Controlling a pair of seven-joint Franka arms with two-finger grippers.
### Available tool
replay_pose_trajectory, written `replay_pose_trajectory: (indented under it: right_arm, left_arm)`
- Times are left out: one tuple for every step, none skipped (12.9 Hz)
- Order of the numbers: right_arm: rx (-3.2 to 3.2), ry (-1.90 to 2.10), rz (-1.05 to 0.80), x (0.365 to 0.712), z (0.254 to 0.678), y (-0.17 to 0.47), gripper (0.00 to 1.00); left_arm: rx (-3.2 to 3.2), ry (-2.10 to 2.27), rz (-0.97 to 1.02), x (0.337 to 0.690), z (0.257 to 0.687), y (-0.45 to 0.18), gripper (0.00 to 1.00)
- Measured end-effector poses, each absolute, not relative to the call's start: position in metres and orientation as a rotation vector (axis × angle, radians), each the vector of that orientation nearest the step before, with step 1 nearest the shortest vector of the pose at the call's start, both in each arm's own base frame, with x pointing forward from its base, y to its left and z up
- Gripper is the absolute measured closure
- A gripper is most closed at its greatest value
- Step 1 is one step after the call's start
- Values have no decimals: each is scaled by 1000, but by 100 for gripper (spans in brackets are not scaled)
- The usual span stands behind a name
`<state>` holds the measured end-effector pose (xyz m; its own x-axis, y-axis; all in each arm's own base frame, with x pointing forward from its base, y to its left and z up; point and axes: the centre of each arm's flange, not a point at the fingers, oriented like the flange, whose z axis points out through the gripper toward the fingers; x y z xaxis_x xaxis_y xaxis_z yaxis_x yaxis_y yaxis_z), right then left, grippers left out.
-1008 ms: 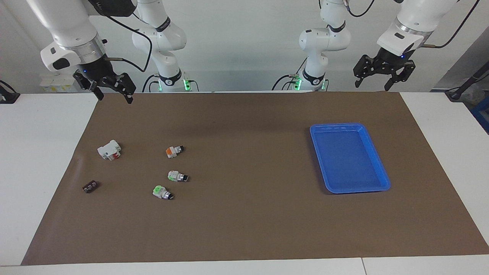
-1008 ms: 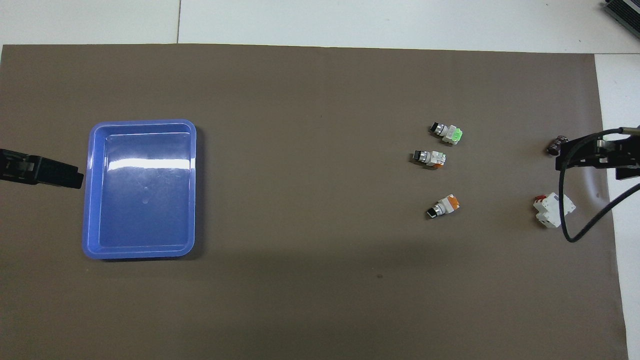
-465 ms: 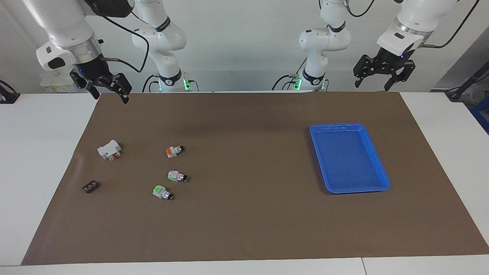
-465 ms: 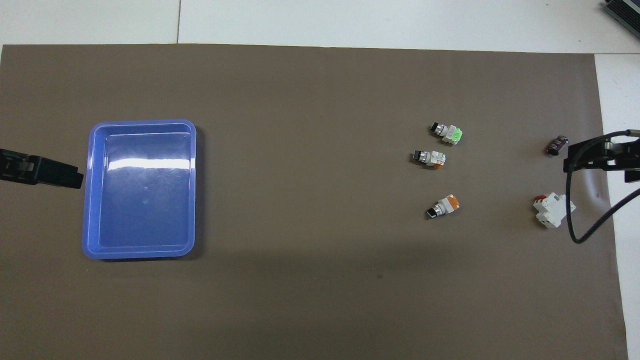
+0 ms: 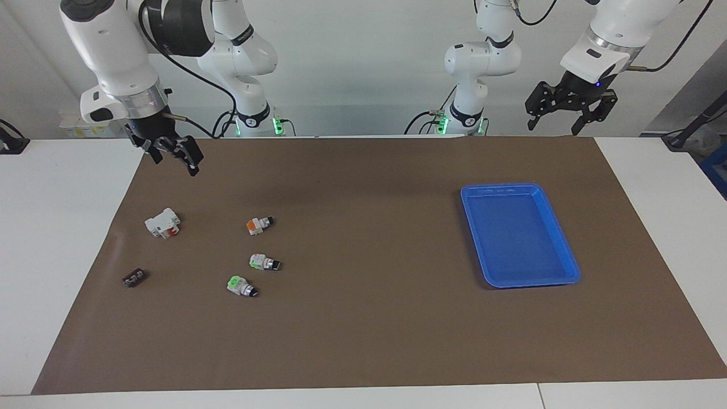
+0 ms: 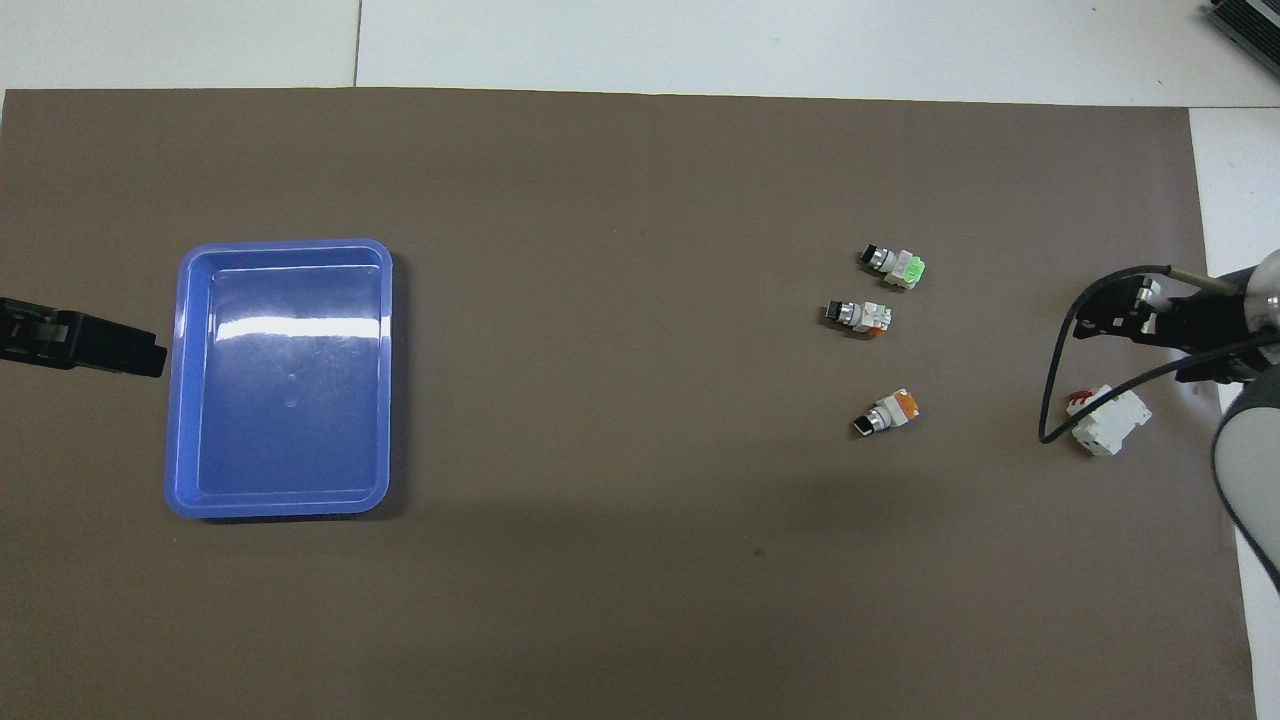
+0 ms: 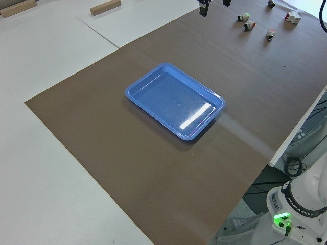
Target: Turn and place switch with both arms
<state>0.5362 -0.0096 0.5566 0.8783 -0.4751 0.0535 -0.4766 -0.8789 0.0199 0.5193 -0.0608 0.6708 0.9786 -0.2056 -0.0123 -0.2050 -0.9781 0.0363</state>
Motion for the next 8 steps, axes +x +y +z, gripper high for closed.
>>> replay_pose_trajectory:
  right_arm:
    - [2985,-870,64,535,539,1,0]
    - [2948,-989,54,535,520,16,0]
    - [2898,-1128,46,539,493,32,0]
    - [2851,-1244,31,543,461,46,0]
    - [2815,-1331,13,546,431,61,0]
    - [2792,-1401,-16,548,408,75,0]
    - [2777,-1441,-63,547,391,83,0]
    - [2770,-1453,-94,544,379,83,0]
  left_arm:
    - [3090,-321,-25,519,671,-61,0]
    - [3090,-321,-25,519,671,-61,0]
    - [3090,-321,-25,519,671,-61,0]
    - [3090,-321,-25,519,671,-61,0]
    - [3090,-321,-25,519,671,-61,0]
    - [3090,-321,-25,519,671,-61,0]
    - [3090,-321,-25,519,671,-61,0]
    - [3090,-321,-25,519,671,-61,0]
